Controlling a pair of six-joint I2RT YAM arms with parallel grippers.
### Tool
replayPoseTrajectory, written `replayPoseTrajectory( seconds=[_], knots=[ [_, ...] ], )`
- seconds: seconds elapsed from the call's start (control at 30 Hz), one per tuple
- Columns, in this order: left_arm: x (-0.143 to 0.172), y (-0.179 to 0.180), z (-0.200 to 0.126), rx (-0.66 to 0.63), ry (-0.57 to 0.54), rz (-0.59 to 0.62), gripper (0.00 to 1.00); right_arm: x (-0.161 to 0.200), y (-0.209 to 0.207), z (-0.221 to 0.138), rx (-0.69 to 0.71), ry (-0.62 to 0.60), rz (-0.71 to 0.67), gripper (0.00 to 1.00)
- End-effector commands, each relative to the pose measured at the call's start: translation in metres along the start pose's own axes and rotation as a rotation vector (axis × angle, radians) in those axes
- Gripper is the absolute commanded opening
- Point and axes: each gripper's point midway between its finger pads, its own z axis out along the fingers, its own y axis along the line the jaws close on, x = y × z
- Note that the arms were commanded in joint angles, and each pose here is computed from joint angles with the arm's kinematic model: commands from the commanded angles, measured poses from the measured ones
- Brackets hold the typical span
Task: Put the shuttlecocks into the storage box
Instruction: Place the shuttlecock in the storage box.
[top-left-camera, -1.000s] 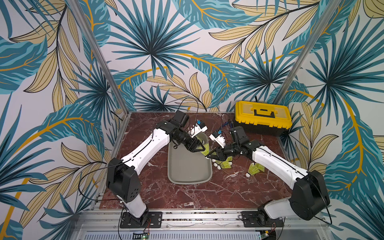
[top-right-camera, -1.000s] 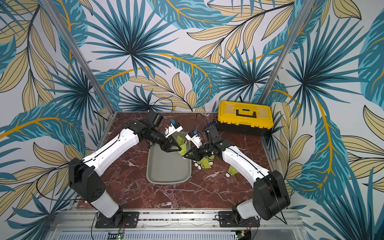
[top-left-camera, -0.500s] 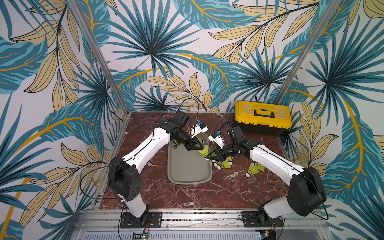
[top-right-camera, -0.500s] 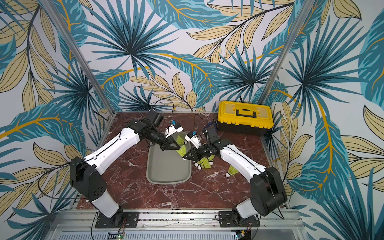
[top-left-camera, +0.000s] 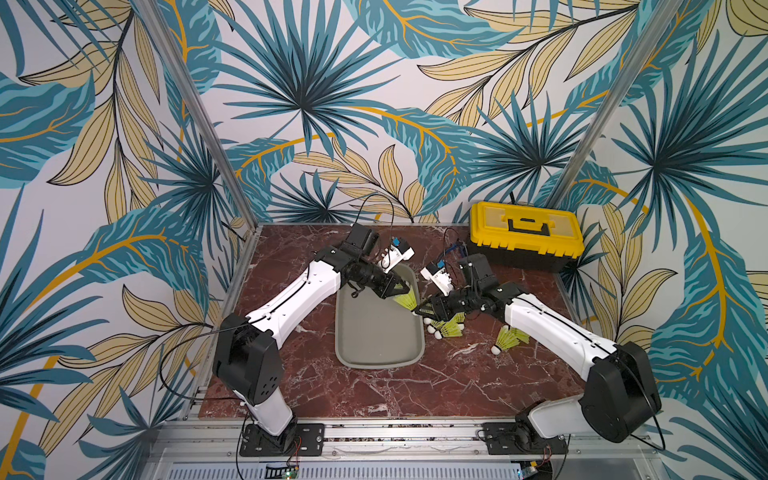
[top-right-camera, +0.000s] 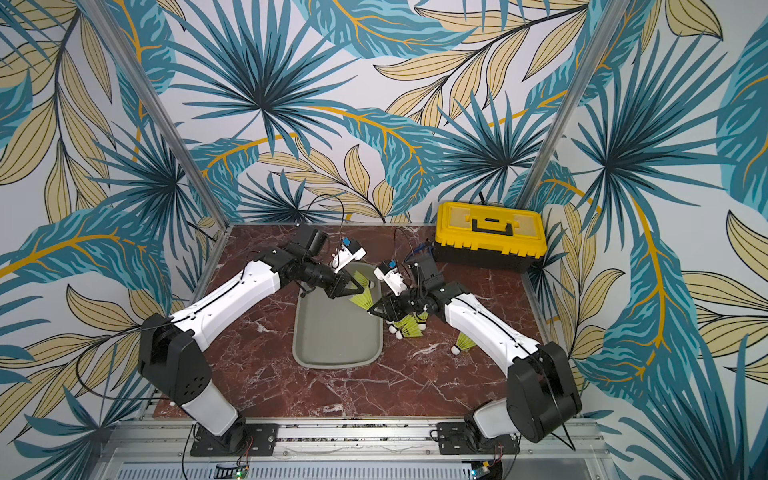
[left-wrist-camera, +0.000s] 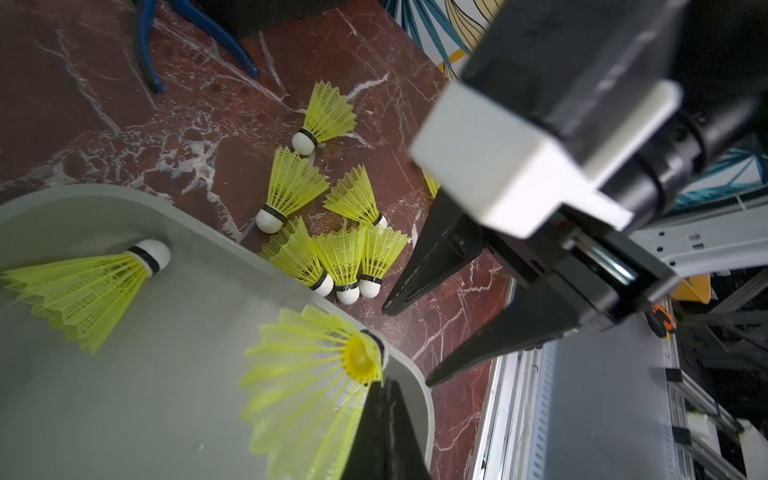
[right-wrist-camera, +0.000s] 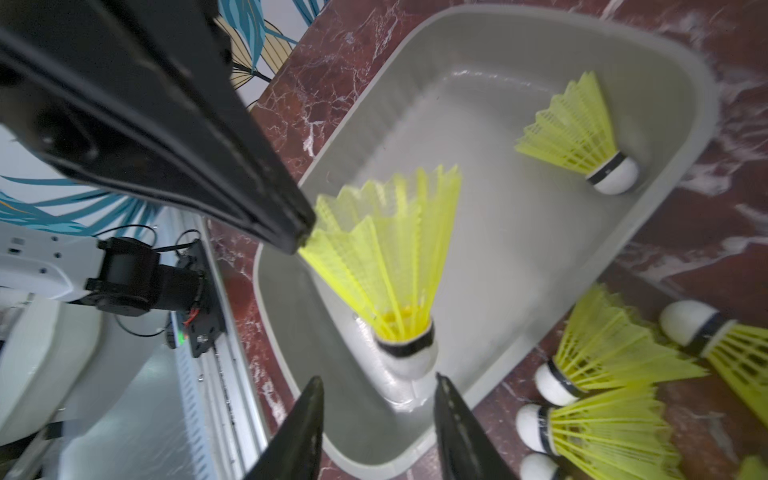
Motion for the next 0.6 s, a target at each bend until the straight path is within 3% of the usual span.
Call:
replayPoseTrajectory(
  seconds=[0.0, 0.23, 0.57],
  knots=[
    [-0.021, 0.006, -0.005, -0.057, -0.134, -0.065, 0.00, -0.012, -0.019, -0.013, 0.155, -0.116, -0.010, 0.55],
    [-0.021, 0.041, -0.005, -0.174, -0.331, -0.342, 0.00, -0.014, -0.050, -0.049, 0.410, -0.270, 0.034, 0.59],
    [0.005, 0.083, 0.017, -0.245, -0.438, -0.577, 0.00, -0.009, -0.055, -0.082, 0.511, -0.395, 0.092, 0.59]
  ],
)
